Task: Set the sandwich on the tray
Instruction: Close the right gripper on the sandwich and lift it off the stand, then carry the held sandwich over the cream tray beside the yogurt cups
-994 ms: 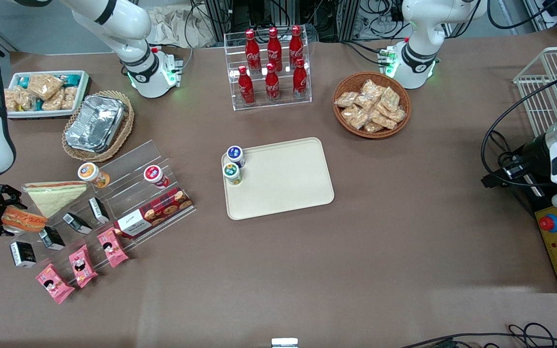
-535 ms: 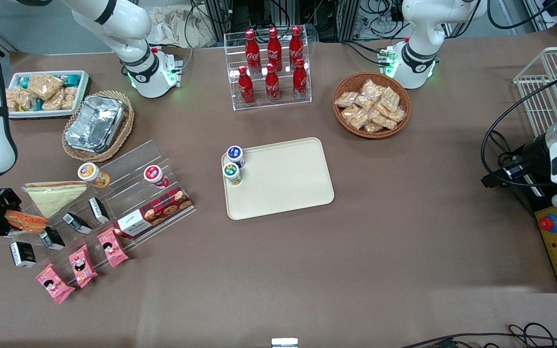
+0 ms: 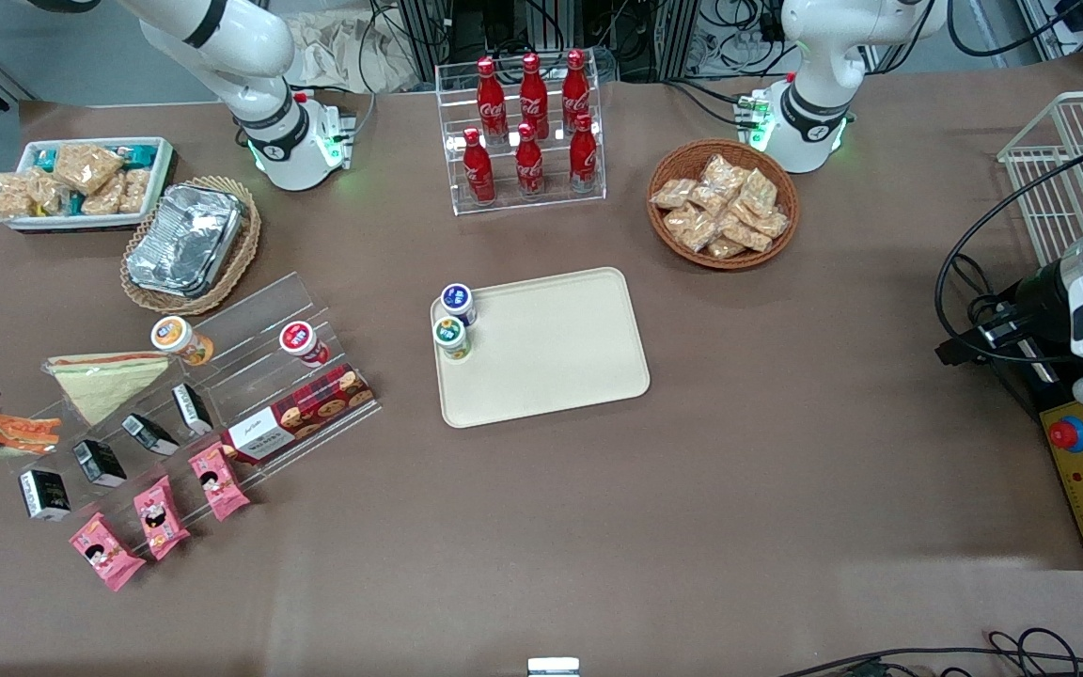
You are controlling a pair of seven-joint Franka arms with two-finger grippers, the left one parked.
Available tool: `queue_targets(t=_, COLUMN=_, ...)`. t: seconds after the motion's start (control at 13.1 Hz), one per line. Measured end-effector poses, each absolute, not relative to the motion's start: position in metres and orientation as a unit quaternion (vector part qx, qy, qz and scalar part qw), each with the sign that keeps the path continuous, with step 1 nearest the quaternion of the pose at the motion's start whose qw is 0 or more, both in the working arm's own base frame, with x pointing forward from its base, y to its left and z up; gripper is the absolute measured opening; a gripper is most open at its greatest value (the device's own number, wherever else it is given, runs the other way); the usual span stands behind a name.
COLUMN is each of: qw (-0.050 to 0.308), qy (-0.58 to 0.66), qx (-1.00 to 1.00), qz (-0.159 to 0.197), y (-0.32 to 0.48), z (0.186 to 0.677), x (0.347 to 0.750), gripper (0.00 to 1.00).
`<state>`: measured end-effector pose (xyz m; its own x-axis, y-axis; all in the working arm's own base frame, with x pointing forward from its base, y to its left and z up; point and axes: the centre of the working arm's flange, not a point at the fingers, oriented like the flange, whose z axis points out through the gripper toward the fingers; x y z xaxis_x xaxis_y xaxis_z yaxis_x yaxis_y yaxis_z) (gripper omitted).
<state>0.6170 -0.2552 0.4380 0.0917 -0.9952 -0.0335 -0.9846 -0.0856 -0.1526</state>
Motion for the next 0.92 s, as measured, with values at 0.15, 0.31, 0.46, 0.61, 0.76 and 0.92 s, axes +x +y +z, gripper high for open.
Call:
queue_targets(t=0.15, qw=0.067, qy=0.67, qx=-0.739, qz=-0.025, y=-0.249, z=0.451, x=0.62, gripper=0.22)
queue_targets(t=0.31, qw=0.066, qy=0.677, qx=-0.733, qz=-0.01, y=-0.235, z=0.463, x=0.624, gripper=0.22)
queue_targets(t=0.46, qw=0.064, qy=0.684, qx=-0.727, qz=0.004, y=-0.196, z=0.476, x=0.636, gripper=0.22)
queue_targets(t=0.61, qw=0.063, qy=0.692, qx=-0.719, qz=0.011, y=-0.143, z=0.487, x=0.648, gripper=0.22)
queue_targets(t=0.76, qw=0.056, qy=0.699, qx=-0.713, qz=0.011, y=-0.078, z=0.499, x=0.656, gripper=0.22)
queue_targets(t=0.92, qw=0.048, qy=0.705, qx=-0.707, qz=0.013, y=-0.008, z=0.505, x=0.657, gripper=0.22)
